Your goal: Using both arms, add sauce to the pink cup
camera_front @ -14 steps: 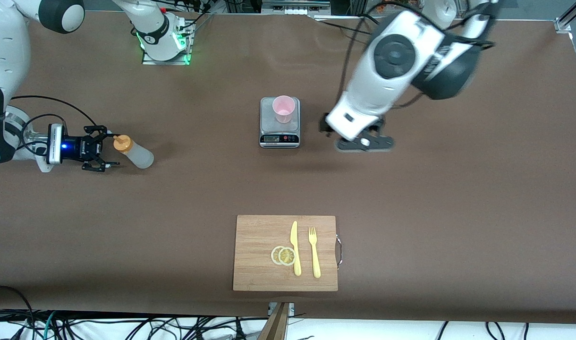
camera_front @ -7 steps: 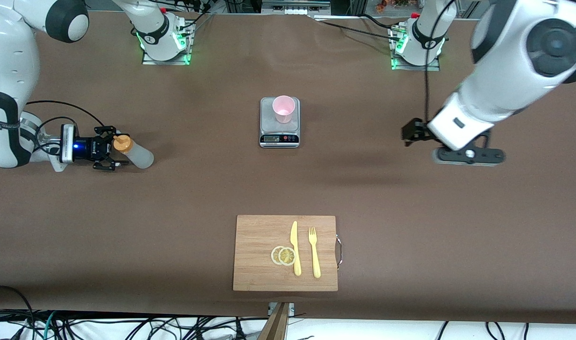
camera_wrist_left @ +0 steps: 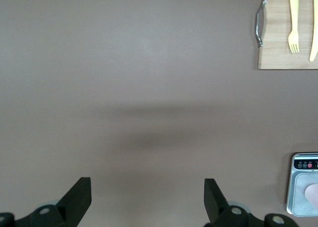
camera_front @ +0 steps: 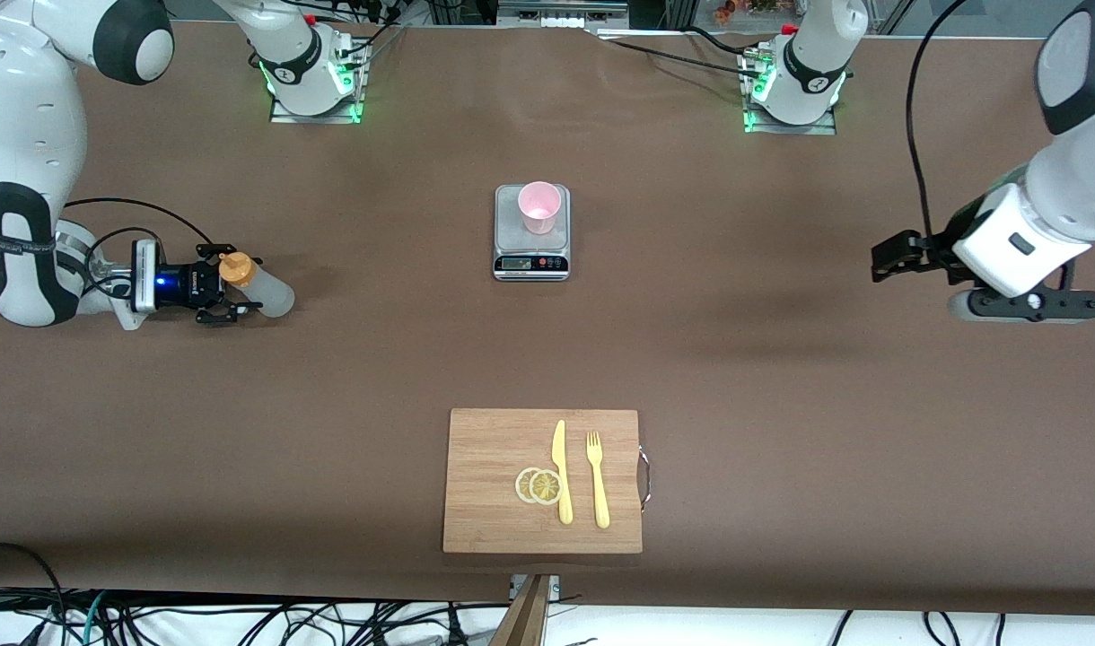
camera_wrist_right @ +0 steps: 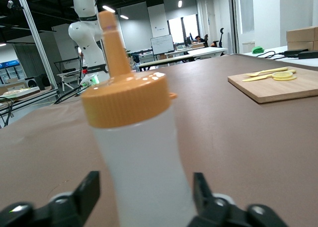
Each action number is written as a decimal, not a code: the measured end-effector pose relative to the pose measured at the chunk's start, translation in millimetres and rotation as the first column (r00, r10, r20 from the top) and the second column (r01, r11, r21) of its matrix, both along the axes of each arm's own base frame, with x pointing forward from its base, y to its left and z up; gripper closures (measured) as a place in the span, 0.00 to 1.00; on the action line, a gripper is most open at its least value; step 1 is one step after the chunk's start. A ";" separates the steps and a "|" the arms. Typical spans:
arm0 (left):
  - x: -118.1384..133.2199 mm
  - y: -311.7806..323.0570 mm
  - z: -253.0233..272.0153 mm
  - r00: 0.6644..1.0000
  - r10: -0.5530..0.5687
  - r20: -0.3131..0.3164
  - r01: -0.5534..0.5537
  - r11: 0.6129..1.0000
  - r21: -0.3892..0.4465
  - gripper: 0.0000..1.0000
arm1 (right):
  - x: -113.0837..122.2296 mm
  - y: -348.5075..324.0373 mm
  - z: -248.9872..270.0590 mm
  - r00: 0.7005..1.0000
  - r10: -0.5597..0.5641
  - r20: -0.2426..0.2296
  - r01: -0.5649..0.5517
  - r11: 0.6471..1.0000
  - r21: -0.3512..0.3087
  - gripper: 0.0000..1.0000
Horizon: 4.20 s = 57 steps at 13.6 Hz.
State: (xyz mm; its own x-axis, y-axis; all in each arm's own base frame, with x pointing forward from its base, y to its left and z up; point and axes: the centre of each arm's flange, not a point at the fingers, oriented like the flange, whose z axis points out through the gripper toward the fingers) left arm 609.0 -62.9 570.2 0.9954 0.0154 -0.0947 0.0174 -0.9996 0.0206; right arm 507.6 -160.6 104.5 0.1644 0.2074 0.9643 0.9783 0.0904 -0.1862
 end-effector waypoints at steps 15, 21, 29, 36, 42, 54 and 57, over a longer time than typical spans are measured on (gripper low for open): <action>-1.7 4.7 2.8 1.000 0.006 -0.008 -0.006 1.000 0.000 0.00 | 87.3 25.6 114.8 0.962 0.032 -0.270 -0.104 0.961 -0.256 0.58; -1.7 6.6 2.7 1.000 0.009 -0.010 -0.009 1.000 0.001 0.00 | 125.0 145.6 190.9 0.917 -0.017 -0.399 -0.226 0.802 -0.552 0.58; -1.7 6.8 2.6 1.000 0.010 -0.010 -0.010 1.000 0.001 0.00 | 140.4 257.2 245.2 0.911 0.042 -0.410 -0.366 0.538 -0.759 0.58; -1.6 6.8 2.2 1.000 0.009 -0.011 -0.009 1.000 0.001 0.00 | 134.6 280.9 272.7 0.922 0.096 -0.376 -0.365 0.539 -0.759 0.58; -1.5 6.8 2.0 1.000 0.010 -0.011 -0.010 1.000 0.001 0.00 | 97.2 386.8 290.4 0.908 0.196 -0.371 -0.415 0.294 -0.861 0.58; 1.5 13.2 -4.3 1.000 0.020 -0.022 -0.020 1.000 0.002 0.00 | 5.4 552.3 265.3 0.929 0.121 -0.351 -0.350 -0.024 -0.936 0.58; 1.5 13.2 -4.4 1.000 0.020 -0.022 -0.020 1.000 0.002 0.00 | -15.6 569.3 251.1 0.928 0.107 -0.357 -0.349 -0.087 -0.933 0.58</action>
State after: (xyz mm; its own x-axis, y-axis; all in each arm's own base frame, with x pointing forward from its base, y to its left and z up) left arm 610.5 -49.7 565.8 0.9925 0.0358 -0.1165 0.0382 -0.9991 0.0185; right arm 491.9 408.7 355.6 -0.0464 0.9547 -0.2938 0.9006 -0.0872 -0.4258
